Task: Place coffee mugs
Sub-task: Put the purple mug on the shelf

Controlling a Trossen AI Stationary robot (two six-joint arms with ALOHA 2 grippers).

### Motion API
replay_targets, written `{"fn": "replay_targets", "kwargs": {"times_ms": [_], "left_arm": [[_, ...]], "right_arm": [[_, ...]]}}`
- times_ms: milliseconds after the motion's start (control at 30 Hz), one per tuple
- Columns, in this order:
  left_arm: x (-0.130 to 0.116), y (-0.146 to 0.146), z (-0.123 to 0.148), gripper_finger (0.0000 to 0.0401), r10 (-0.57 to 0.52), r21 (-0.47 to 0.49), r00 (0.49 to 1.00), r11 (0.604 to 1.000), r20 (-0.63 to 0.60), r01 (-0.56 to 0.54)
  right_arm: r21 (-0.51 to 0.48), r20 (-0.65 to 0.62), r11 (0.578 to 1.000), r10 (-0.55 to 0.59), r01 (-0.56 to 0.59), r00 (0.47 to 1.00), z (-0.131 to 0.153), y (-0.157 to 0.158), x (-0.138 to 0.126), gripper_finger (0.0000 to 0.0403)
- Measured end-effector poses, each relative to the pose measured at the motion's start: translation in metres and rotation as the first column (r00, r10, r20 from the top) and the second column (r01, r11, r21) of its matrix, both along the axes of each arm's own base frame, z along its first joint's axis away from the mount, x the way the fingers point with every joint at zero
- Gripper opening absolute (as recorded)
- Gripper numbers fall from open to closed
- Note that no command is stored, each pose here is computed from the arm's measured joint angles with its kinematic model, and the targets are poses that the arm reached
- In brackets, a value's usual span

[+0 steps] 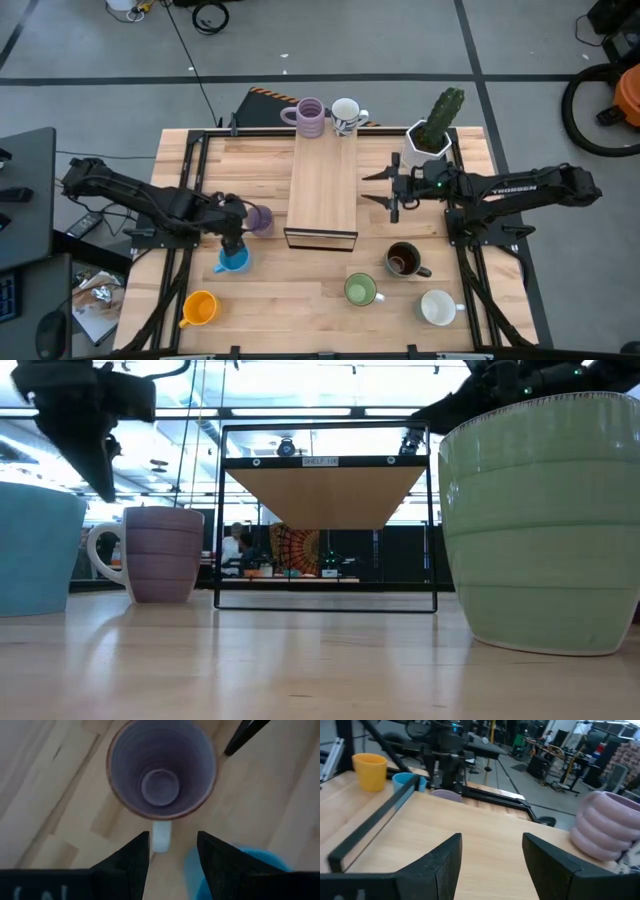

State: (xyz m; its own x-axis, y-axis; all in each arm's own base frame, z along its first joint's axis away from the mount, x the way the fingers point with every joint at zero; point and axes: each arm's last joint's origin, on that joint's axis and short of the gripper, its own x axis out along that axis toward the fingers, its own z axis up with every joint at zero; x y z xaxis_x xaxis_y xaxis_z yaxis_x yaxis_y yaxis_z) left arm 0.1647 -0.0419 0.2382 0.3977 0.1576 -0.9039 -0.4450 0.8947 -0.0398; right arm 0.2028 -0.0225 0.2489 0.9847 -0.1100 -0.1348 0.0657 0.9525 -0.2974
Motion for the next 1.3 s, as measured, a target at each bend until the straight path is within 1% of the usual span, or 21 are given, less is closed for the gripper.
{"fn": "replay_targets", "kwargs": {"times_ms": [100,200,367,533,767,967,1067,1200,1300], "left_arm": [[0.0,0.0,-0.004,0.0172,-0.041,0.031,0.998,0.999,-0.057,0.043],[-0.002,0.001,-0.007,0.0172,-0.071,0.049,0.995,0.996,-0.069,0.074],[-0.001,0.001,-0.016,0.0172,-0.055,0.06,0.997,0.996,-0.051,0.058],[0.002,0.001,-0.017,0.0171,-0.04,0.08,0.999,0.996,-0.017,0.041],[0.002,0.001,-0.017,0.0171,0.02,0.058,1.0,0.998,0.001,-0.02],[0.005,0.001,-0.018,0.0171,0.037,0.051,0.999,0.998,0.009,-0.037],[0.01,0.0,-0.023,0.0172,0.044,0.046,0.999,0.998,-0.01,-0.044],[0.017,0.0,-0.033,0.0172,0.037,0.056,0.997,0.998,-0.074,-0.033],[0.021,0.003,-0.039,0.0172,0.054,0.064,0.993,0.997,-0.109,-0.047]], "right_arm": [[-0.007,-0.003,1.0,-0.001,0.001,1.0,-0.002,0.003,0.0,0.0215],[-0.01,-0.003,1.0,-0.01,0.01,1.0,-0.002,0.004,0.0,0.0215],[-0.007,0.004,1.0,-0.009,0.009,1.0,-0.001,0.004,0.0,0.0215],[-0.007,0.007,1.0,-0.002,0.002,1.0,-0.001,0.005,0.0,0.0215],[0.001,0.012,1.0,0.002,-0.002,1.0,-0.001,0.006,0.001,0.0215],[0.001,0.017,1.0,0.007,-0.007,1.0,0.0,0.006,0.001,0.0215],[0.002,0.018,1.0,0.01,-0.01,1.0,0.0,0.006,0.001,0.0215],[0.007,0.025,0.999,0.037,-0.037,0.999,0.0,0.007,0.001,0.0215],[0.006,0.03,0.999,0.036,-0.036,0.999,0.001,0.007,0.001,0.0215]]}}
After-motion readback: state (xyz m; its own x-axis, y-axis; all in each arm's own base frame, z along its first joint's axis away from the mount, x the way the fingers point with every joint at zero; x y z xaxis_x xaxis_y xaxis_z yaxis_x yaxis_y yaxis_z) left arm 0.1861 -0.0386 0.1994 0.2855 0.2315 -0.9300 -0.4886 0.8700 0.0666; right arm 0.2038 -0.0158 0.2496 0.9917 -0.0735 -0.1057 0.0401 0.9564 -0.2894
